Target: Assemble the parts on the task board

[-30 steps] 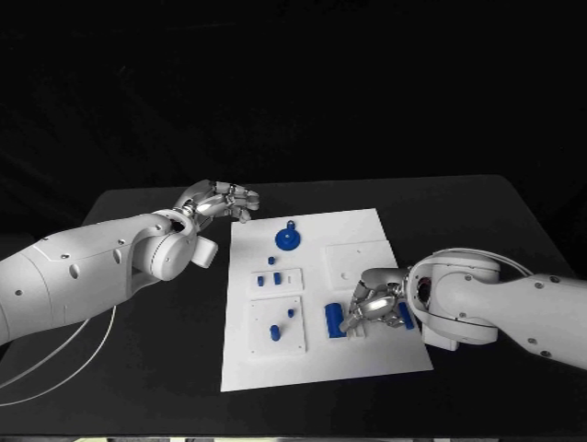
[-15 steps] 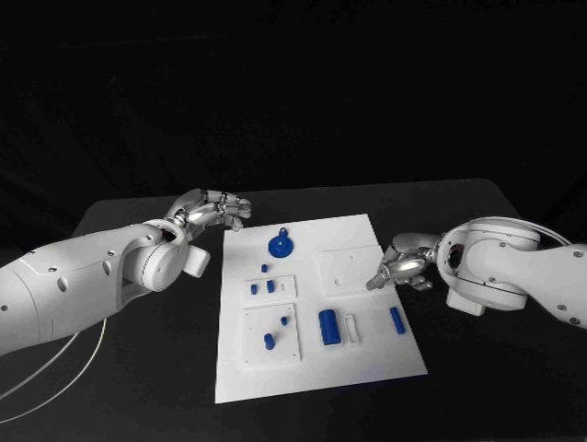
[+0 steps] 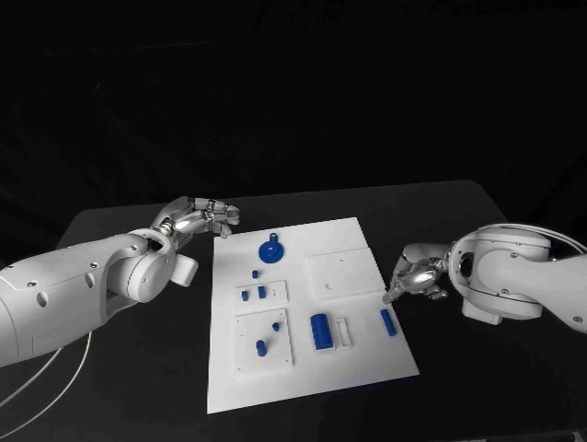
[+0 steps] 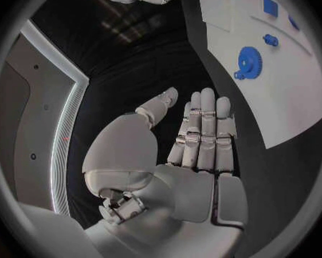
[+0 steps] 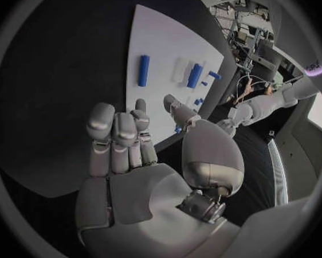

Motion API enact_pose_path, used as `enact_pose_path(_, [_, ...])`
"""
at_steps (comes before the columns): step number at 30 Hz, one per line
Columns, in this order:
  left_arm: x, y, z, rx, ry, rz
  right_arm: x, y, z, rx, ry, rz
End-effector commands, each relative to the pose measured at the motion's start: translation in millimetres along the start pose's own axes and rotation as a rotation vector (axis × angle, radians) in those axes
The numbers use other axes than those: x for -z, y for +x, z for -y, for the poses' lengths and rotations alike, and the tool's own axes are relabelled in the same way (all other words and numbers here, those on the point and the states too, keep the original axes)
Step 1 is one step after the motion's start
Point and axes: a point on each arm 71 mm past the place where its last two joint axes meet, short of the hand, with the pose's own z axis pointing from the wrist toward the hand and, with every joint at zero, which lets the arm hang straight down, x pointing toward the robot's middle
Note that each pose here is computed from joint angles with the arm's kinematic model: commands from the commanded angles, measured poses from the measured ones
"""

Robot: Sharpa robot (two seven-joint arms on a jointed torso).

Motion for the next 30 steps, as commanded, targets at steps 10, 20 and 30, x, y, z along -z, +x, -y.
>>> enact_pose_path(10, [1.3, 4.3, -1.4, 0.017, 0.009, -0.018, -4.3, 23.1, 3, 0.132, 0.046, -0.021])
enact_pose_path(20, [2.5, 5.0, -2.1, 0.022, 0.007, -0.022, -15.1, 39.4, -7, 0.169, 0.029, -0.021])
enact_pose_path(30, [4.0, 2.1, -2.9, 0.022, 0.005, -0.015, -23.2, 47.2, -14, 0.233, 0.019, 0.022])
